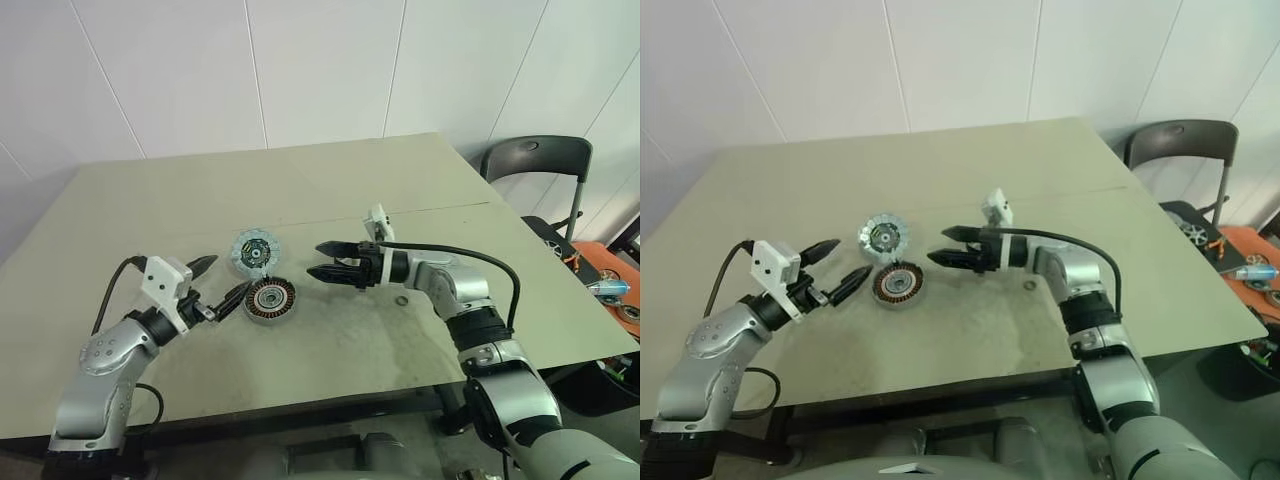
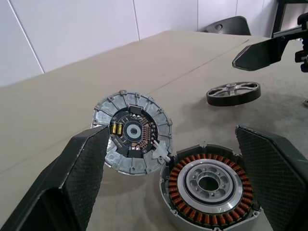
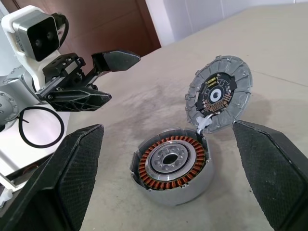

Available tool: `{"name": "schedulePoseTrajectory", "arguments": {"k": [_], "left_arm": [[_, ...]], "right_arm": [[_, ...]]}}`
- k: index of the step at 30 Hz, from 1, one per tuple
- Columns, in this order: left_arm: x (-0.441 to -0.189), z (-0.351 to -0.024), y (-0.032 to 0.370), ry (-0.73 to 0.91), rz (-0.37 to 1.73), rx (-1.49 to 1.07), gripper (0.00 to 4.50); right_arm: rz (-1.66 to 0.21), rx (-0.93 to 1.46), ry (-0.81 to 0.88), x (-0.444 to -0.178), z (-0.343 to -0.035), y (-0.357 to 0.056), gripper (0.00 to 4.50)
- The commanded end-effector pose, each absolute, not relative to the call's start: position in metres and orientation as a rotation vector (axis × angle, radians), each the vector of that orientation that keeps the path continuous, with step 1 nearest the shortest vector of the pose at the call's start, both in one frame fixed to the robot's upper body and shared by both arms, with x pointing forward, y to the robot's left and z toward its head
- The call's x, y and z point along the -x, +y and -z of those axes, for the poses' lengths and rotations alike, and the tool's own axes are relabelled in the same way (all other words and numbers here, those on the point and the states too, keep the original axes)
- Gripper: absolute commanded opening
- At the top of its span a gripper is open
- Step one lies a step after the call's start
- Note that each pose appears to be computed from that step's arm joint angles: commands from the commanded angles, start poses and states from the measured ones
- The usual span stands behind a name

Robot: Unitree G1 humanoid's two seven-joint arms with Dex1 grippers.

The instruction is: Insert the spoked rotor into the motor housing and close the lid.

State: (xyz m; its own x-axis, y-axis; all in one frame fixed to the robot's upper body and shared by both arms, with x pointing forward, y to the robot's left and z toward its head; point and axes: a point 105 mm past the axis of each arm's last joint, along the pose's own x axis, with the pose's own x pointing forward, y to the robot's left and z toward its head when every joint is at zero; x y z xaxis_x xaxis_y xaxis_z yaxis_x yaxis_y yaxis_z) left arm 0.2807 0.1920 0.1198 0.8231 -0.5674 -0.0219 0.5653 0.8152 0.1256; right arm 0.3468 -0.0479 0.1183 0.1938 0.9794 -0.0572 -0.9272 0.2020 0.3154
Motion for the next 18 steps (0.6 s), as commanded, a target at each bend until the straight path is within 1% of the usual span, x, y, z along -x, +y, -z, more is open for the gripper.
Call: {"name": "schedulePoseTrajectory", "arguments": {"k": [1,5,11,15,18], "left_arm": [[-0.280,-0.123,0.196,-0.055,0.596,-0.141,4.44],[-0.280,-0.112,0.199,-0.043,0.590,-0.136,4.44],[-0.279,-0.107,0.212,-0.045,0.566,-0.150,4.44],[-0.276,-0.103,0.222,-0.043,0.537,-0.161,4.44],[-0.273,-0.101,0.228,-0.043,0.518,-0.166,4.44]], "right_arm": [[-1.381,-0.160,0.206,-0.347,-0.132,-0.032,4.50],[-1.465,-0.092,0.190,-0.336,-0.137,-0.007,4.50],[-1.517,0.085,0.173,-0.335,-0.138,0.022,4.50],[-1.536,0.241,0.235,-0.336,-0.125,0.031,4.50],[-1.596,0.385,0.251,-0.331,-0.115,0.031,4.50]]}}
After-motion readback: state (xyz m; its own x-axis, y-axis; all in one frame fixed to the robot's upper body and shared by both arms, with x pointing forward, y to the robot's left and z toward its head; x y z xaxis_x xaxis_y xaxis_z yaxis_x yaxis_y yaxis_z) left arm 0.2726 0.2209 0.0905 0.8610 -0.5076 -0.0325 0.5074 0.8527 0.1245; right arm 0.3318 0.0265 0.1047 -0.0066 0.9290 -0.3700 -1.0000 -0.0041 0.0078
